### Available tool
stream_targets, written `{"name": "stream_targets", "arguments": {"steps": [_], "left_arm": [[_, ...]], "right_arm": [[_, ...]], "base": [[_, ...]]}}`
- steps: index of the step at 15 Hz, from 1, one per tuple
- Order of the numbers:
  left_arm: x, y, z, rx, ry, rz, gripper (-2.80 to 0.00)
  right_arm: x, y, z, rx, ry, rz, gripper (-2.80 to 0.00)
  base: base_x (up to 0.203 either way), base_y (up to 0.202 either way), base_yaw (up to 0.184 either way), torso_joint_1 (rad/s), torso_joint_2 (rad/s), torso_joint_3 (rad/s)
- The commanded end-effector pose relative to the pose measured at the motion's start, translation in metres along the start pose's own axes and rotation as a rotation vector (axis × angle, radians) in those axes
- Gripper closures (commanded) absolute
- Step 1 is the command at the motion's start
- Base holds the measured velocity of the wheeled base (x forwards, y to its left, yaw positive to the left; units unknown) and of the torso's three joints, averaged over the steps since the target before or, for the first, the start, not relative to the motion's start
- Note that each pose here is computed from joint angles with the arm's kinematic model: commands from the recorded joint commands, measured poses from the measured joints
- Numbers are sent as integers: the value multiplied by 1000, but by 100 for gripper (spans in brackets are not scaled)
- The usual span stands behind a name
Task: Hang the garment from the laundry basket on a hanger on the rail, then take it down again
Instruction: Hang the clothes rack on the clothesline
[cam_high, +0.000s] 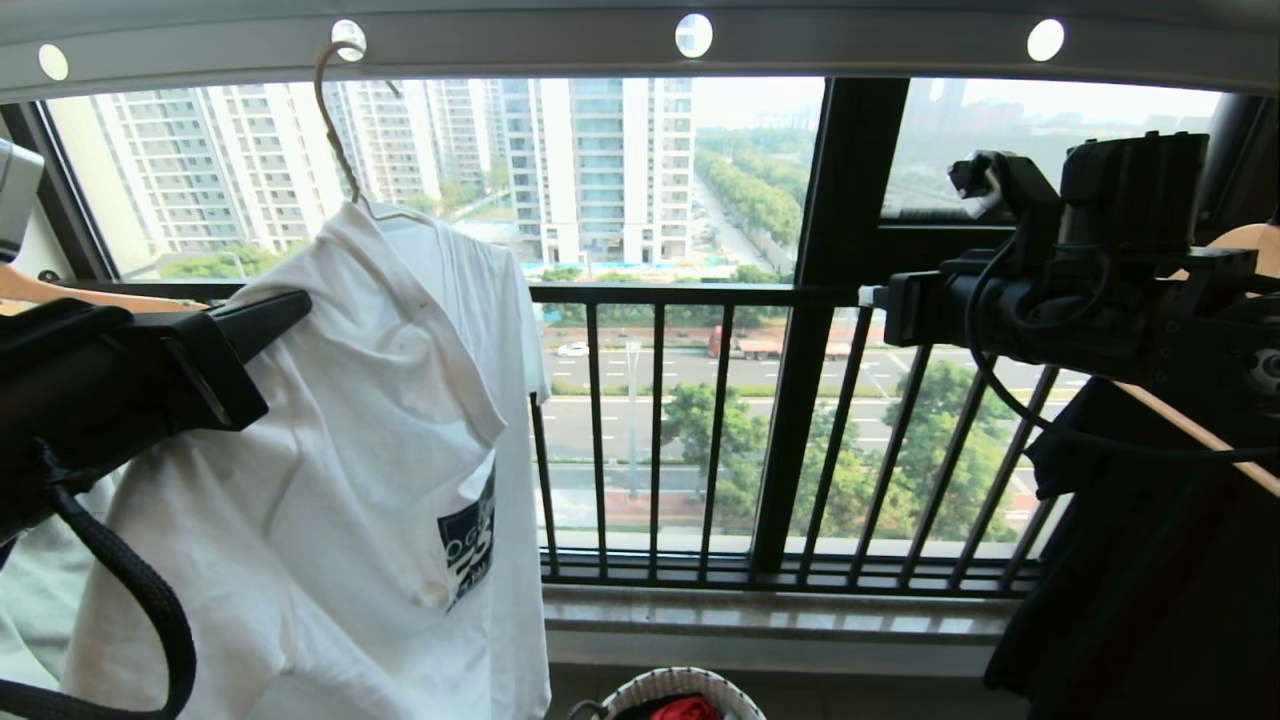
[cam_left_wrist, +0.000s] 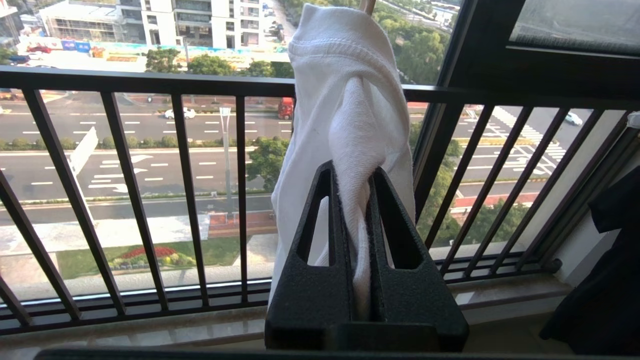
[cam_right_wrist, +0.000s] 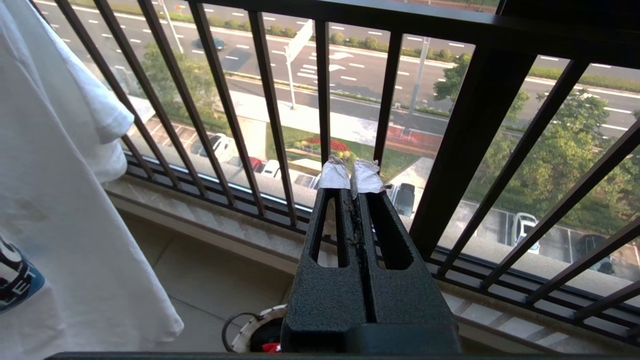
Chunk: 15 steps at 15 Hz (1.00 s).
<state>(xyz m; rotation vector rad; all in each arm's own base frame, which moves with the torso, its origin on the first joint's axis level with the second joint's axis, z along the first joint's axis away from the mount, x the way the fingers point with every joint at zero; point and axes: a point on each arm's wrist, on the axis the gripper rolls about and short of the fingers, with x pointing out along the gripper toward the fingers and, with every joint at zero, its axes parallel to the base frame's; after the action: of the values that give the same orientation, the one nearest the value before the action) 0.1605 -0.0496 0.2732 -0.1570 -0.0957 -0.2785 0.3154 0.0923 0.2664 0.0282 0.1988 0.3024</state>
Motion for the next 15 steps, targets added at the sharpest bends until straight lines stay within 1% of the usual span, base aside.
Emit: {"name": "stream_targets", "arguments": {"steps": [1, 15], "left_arm": [[2, 0, -1, -1, 5, 2, 0], [4, 1, -5, 0, 20, 5, 0]], "right_arm": [[1, 0, 0, 0, -1, 0, 0], [0, -1, 2, 0, -9, -1, 0]], "base": [[0, 0, 0, 0, 0, 0], [0, 0, 0, 0, 0, 0]]}}
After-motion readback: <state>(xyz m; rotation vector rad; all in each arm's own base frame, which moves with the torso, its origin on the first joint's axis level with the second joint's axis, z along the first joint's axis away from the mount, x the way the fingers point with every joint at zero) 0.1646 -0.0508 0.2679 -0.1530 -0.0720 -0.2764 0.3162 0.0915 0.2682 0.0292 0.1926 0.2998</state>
